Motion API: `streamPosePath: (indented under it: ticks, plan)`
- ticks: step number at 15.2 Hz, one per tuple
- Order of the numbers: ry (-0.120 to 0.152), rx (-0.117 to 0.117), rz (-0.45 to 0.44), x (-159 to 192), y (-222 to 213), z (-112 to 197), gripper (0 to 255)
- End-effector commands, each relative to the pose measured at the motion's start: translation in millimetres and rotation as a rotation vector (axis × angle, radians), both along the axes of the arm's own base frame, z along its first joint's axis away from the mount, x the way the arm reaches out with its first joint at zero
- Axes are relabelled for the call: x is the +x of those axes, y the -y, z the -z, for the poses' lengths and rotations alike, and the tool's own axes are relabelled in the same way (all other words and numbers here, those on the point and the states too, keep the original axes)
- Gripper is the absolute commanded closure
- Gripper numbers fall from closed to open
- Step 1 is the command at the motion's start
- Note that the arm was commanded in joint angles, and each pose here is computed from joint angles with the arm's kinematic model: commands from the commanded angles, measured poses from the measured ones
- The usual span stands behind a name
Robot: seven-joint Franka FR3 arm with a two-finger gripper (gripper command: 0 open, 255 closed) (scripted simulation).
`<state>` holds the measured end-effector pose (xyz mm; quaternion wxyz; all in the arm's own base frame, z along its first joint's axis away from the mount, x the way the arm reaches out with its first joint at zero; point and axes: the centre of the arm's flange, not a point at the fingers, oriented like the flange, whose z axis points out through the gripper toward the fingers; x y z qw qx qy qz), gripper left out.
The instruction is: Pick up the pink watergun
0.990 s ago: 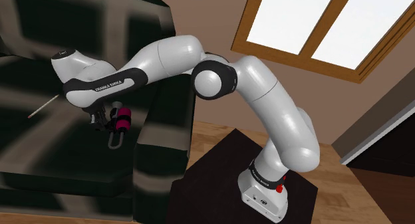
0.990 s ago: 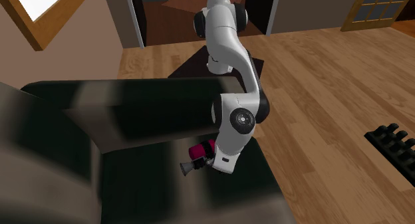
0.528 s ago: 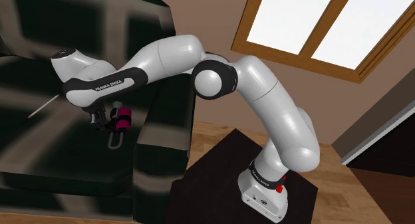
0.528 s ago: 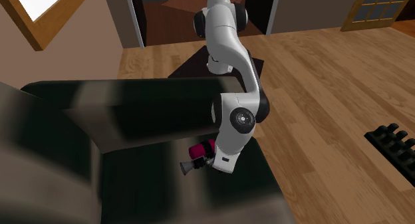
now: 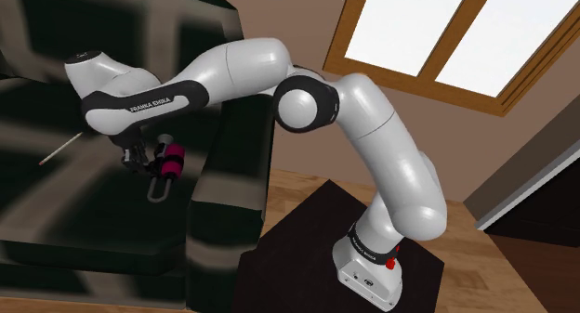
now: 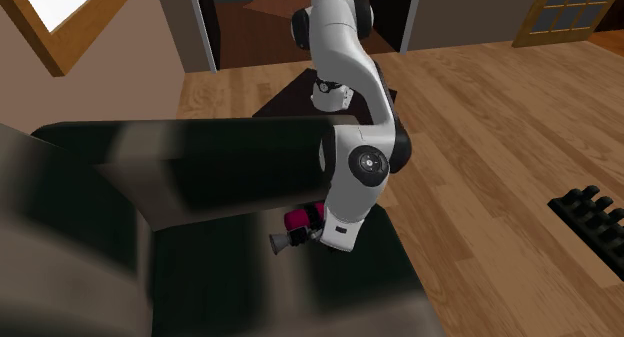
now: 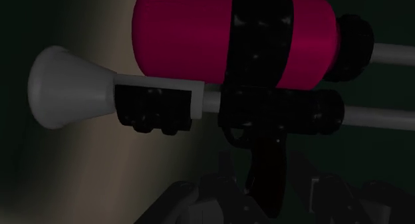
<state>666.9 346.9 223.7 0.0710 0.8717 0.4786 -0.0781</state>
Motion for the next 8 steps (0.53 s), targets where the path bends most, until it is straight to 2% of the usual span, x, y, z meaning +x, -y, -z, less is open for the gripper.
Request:
streamPosePath:
  ticks: [1, 6, 8]
  plan:
    - [0.001, 0.000, 0.000, 0.0, 1.0, -10.7, 255]
    - [0.001, 0.000, 0.000, 0.0, 0.9, -37.1, 255]
    - [0.001, 0.000, 0.000, 0.0, 0.9, -37.9, 255]
